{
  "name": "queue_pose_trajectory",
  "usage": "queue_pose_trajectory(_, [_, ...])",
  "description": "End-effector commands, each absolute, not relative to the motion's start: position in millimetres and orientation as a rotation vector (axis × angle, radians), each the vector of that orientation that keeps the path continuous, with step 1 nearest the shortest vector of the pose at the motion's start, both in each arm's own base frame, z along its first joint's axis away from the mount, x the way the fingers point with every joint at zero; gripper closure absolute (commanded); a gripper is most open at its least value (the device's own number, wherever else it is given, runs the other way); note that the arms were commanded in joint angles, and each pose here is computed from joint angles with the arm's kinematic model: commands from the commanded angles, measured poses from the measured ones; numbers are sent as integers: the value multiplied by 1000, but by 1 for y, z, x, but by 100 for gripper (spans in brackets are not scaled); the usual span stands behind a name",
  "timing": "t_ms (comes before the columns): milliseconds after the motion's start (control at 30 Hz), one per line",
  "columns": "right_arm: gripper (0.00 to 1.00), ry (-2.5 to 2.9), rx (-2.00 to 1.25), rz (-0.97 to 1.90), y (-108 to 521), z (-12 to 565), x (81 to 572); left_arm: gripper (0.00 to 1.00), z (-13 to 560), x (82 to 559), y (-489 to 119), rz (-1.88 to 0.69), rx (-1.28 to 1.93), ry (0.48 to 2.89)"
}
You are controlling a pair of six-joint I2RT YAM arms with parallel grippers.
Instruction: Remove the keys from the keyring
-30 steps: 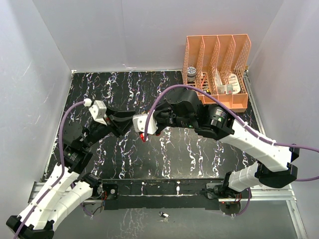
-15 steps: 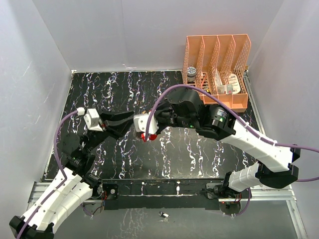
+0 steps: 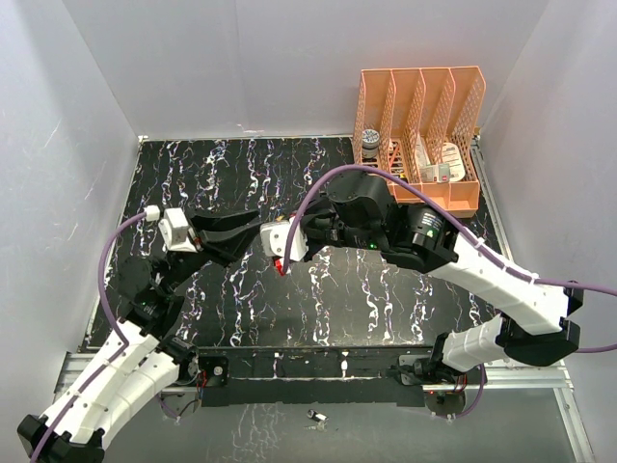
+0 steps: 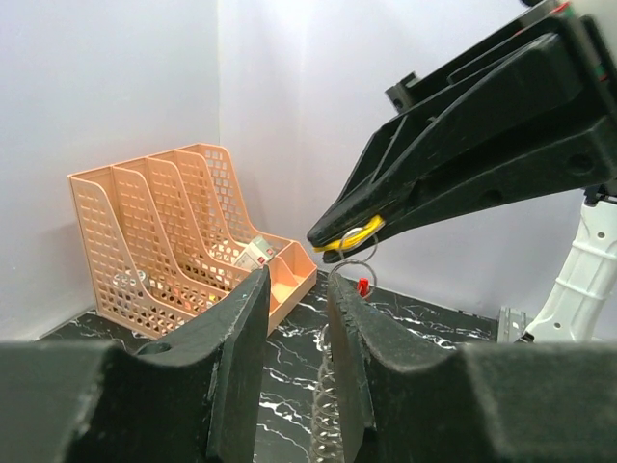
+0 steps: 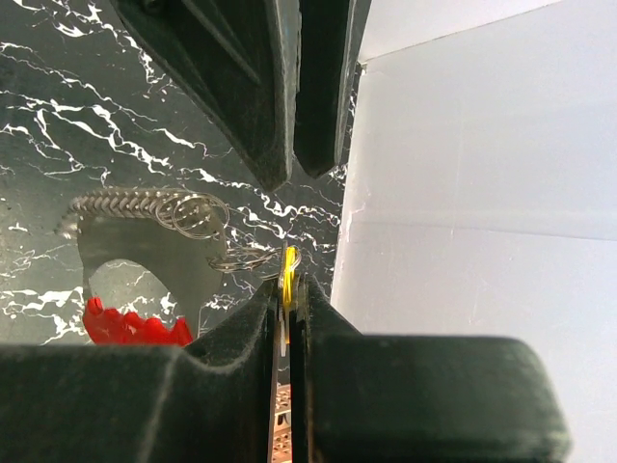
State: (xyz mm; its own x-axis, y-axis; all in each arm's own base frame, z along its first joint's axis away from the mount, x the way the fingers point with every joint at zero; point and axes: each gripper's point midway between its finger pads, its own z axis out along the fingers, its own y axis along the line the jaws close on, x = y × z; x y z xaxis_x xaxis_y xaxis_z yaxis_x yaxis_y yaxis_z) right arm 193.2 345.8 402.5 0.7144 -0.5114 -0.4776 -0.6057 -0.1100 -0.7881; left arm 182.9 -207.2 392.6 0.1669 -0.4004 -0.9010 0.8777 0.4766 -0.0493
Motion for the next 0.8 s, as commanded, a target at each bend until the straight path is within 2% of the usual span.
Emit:
queue_pose_trajectory(0, [100,807,-1636,102,339,446,188,71,410,180,-209,-985,579,961])
queue_pose_trajectory(767, [100,818,-1632,93,341,442,191,74,410,175,-226,-1137,616,938])
